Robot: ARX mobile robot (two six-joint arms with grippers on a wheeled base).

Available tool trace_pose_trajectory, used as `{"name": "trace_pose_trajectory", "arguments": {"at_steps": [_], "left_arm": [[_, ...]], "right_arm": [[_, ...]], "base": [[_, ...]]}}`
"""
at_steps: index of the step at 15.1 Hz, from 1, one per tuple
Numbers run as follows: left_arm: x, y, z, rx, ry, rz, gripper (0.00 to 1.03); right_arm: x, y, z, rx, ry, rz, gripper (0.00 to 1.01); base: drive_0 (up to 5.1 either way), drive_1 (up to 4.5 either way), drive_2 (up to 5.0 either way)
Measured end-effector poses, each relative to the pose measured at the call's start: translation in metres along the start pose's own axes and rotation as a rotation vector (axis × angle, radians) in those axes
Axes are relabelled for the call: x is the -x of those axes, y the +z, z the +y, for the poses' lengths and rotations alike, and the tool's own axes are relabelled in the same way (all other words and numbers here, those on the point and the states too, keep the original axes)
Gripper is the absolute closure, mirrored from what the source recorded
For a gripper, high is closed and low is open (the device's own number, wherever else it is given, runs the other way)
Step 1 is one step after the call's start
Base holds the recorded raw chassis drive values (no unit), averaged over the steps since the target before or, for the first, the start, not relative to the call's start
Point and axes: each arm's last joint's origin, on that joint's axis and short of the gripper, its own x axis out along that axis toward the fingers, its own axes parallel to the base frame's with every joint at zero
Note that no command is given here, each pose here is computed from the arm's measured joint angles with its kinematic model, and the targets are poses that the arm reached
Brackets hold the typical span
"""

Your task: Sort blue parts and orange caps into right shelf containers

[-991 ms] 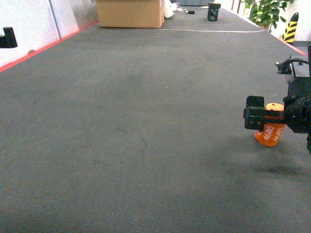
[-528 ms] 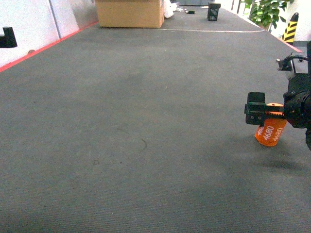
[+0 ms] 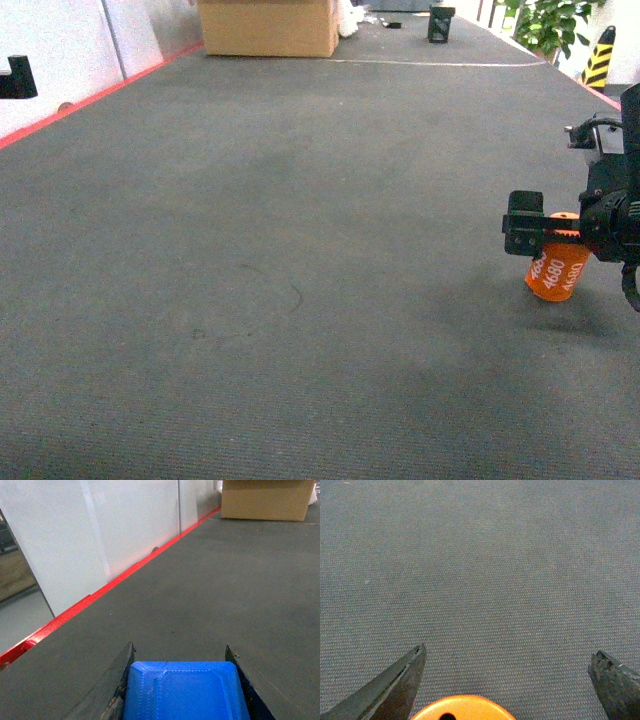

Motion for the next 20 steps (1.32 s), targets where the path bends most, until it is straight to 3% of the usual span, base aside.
{"name": "trace_pose_trajectory", "arguments": {"at_steps": [15,20], "left_arm": [[0.0,0.0,0.0,0.0,0.0,0.0,0.62],[0.0,0.0,0.0,0.0,0.0,0.0,0.62]], "right_arm": [[-0.018,0.002,0.009,0.014,0.012,0.027,0.03],[0.0,0.013,0.013,0.01,0.038,-0.01,0.03]], "base": [[0.0,0.0,0.0],[0.0,0.0,0.0]]}}
